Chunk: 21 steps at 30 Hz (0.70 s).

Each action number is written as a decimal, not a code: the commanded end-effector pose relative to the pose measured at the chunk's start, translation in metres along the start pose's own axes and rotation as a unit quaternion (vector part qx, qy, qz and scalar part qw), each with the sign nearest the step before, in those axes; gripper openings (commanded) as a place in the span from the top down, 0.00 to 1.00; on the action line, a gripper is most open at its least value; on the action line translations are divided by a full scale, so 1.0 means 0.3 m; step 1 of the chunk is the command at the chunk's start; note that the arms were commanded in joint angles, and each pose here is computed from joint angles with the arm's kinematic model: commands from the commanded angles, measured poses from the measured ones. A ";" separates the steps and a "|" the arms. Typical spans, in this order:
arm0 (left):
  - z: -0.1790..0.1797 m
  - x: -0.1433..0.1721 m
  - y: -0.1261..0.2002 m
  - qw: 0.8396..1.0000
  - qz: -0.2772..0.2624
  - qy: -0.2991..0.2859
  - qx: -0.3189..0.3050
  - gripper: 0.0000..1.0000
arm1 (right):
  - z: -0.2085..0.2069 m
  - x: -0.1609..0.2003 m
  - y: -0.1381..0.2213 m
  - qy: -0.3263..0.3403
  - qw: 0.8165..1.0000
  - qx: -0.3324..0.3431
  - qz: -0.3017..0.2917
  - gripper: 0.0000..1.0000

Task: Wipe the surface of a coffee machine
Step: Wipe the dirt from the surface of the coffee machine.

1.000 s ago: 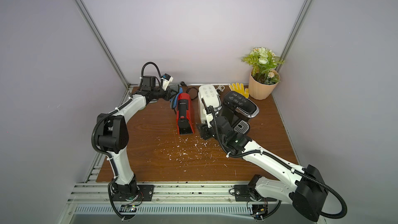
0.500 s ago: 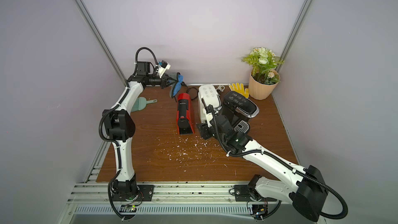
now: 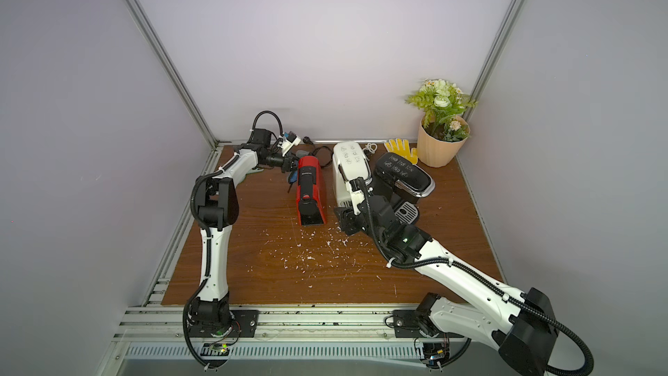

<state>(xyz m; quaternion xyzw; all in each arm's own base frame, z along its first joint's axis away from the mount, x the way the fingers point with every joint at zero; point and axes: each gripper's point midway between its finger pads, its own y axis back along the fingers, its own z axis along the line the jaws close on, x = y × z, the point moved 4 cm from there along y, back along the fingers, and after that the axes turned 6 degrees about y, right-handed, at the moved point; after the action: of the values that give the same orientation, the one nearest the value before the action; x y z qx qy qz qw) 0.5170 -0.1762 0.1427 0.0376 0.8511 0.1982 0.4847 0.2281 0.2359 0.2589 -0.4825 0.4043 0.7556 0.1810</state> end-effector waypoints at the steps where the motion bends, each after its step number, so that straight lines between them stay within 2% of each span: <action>1: -0.074 0.145 -0.063 0.996 0.055 0.066 0.030 1.00 | -0.014 -0.006 0.001 -0.008 1.000 0.012 -0.012 0.41; 4: -0.069 0.224 -0.063 0.992 0.086 0.095 0.002 1.00 | -0.013 -0.001 -0.012 -0.008 1.000 0.010 -0.011 0.41; 7: -0.053 0.269 -0.049 0.987 0.099 0.117 -0.052 1.00 | -0.006 0.000 -0.027 -0.009 1.000 0.004 -0.011 0.41; 11: -0.046 0.260 0.011 0.979 0.078 0.131 -0.137 1.00 | 0.003 0.001 -0.032 -0.010 1.000 -0.005 -0.010 0.41; 15: -0.077 0.274 0.062 0.971 0.067 0.148 -0.178 1.00 | -0.005 0.005 -0.018 -0.011 1.000 0.000 -0.012 0.41; 21: -0.133 0.233 0.142 0.959 0.033 0.149 -0.241 1.00 | -0.019 0.021 -0.004 -0.013 1.000 0.010 -0.012 0.41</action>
<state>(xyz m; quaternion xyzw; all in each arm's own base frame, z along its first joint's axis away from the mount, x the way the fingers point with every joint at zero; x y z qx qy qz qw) 0.4526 -0.1289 0.1085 -0.0617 0.8313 0.4145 0.3652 0.2291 0.2350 0.2396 -0.4722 0.4171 0.7565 0.1756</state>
